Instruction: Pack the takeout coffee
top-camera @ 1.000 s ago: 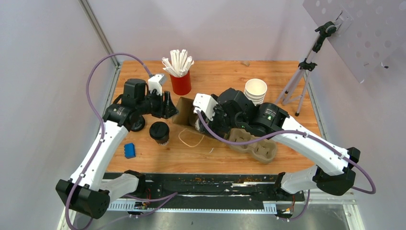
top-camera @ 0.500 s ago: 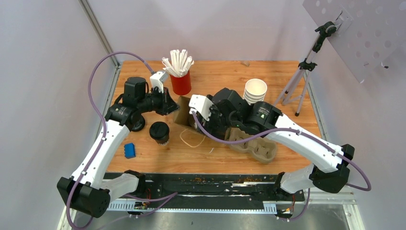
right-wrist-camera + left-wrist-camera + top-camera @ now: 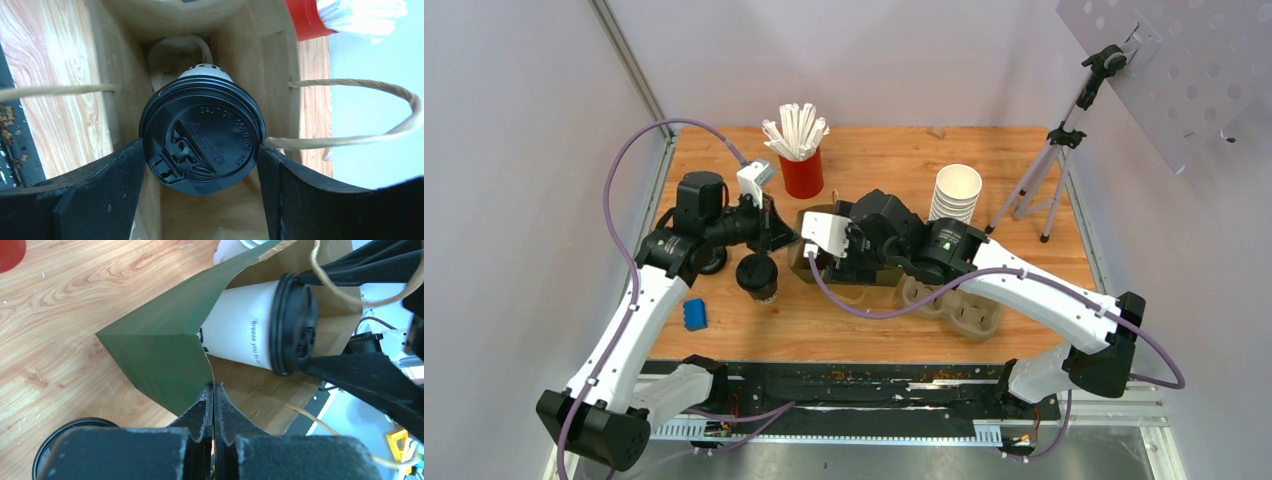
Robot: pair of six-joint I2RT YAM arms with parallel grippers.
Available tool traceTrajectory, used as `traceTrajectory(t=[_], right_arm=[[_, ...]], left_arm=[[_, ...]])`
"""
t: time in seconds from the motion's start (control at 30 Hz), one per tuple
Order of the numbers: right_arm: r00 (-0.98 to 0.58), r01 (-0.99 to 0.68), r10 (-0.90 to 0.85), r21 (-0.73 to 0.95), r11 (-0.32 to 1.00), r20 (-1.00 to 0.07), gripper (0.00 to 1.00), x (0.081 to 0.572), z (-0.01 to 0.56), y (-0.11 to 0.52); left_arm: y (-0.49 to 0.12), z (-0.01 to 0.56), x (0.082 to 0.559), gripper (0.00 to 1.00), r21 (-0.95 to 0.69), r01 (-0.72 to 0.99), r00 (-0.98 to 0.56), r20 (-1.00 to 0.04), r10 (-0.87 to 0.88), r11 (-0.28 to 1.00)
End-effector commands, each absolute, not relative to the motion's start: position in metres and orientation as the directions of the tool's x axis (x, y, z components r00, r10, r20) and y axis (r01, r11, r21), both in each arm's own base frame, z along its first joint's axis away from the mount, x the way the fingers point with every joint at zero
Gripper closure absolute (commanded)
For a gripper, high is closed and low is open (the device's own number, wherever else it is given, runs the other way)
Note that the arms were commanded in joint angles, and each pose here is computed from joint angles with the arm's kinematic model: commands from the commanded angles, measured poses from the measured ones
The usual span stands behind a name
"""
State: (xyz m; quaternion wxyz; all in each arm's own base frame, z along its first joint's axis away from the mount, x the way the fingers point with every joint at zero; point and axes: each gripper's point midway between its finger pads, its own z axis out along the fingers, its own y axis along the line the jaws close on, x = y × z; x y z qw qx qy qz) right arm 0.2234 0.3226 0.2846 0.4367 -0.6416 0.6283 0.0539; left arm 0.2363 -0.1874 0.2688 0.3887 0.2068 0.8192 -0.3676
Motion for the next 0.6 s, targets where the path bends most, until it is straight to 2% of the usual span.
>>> traceTrajectory(t=[0.0, 0.13, 0.17, 0.27, 0.3, 0.5, 0.57], right_arm=[[0.263, -0.817, -0.775, -0.560, 0.138, -0.574, 0.24, 0.236, 0.273, 0.332], [0.288, -0.821, -0.784, -0.563, 0.094, -0.550, 0.24, 0.230, 0.256, 0.335], [0.293, -0.821, -0.782, -0.564, 0.089, -0.550, 0.24, 0.228, 0.254, 0.336], [0.308, -0.822, -0.772, -0.564, 0.079, -0.556, 0.24, 0.221, 0.254, 0.340], [0.308, -0.823, -0.770, -0.563, 0.079, -0.558, 0.24, 0.219, 0.254, 0.340], [0.316, -0.818, -0.765, -0.570, 0.081, -0.562, 0.24, 0.204, 0.244, 0.345], [0.312, -0.810, -0.767, -0.579, 0.095, -0.562, 0.24, 0.202, 0.239, 0.343]], left_arm=[[-0.190, 0.275, 0.225, 1.00, -0.418, 0.681, -0.574, -0.815, 0.082, 0.602], [-0.184, 0.269, 0.229, 0.98, -0.398, 0.658, -0.568, -0.820, 0.075, 0.639], [-0.183, 0.267, 0.228, 0.93, -0.402, 0.647, -0.579, -0.812, 0.075, 0.648], [-0.174, 0.269, 0.230, 0.69, -0.401, 0.593, -0.594, -0.803, 0.043, 0.699], [-0.171, 0.271, 0.230, 0.64, -0.401, 0.572, -0.594, -0.804, 0.025, 0.716], [-0.163, 0.267, 0.211, 0.40, -0.453, 0.501, -0.644, -0.765, -0.032, 0.737], [-0.166, 0.262, 0.203, 0.36, -0.478, 0.504, -0.660, -0.750, -0.035, 0.719]])
